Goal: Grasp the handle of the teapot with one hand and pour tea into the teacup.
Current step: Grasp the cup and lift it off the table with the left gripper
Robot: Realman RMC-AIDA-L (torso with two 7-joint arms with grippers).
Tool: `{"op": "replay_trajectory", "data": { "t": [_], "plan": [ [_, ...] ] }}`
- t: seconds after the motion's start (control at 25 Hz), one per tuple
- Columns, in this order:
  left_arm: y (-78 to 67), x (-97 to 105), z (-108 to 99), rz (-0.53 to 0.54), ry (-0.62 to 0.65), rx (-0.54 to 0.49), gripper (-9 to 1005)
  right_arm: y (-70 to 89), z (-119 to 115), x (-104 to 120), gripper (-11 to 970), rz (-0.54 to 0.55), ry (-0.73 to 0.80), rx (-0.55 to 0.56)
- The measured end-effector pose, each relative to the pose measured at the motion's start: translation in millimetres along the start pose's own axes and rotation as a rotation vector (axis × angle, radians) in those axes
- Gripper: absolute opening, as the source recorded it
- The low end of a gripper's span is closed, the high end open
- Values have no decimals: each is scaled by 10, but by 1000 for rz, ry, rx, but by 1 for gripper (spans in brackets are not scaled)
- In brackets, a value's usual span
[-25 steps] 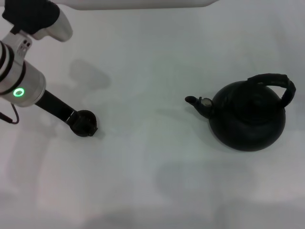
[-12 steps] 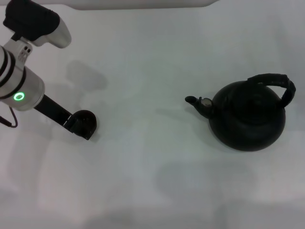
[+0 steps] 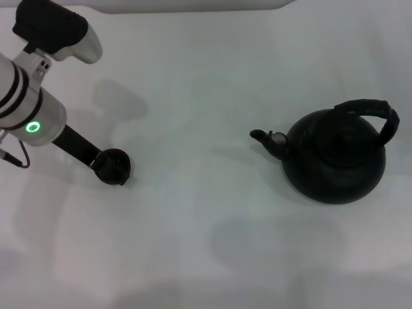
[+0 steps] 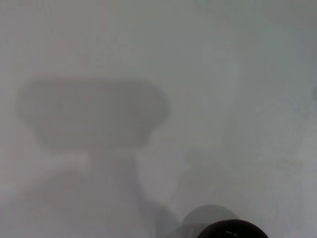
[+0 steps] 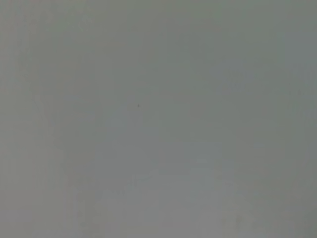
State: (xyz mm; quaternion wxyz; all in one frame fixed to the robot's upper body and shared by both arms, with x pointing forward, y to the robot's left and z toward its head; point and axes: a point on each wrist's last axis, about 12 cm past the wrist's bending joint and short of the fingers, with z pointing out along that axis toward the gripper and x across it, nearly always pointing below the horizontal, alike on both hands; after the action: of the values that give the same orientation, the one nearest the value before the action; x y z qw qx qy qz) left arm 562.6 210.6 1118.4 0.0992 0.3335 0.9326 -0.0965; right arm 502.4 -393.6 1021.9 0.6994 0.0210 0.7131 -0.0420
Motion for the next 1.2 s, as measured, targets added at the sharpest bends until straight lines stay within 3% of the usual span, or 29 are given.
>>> {"op": "replay_trajectory", "data": {
  "t": [0.76, 1.2],
  "plan": [
    [-1, -30, 53, -13, -1, 11, 861, -12, 0, -4, 836, -4, -1, 2],
    [-8, -75, 23, 3, -3, 3, 695, -21, -19, 7, 836, -4, 3, 5]
  ]
}}
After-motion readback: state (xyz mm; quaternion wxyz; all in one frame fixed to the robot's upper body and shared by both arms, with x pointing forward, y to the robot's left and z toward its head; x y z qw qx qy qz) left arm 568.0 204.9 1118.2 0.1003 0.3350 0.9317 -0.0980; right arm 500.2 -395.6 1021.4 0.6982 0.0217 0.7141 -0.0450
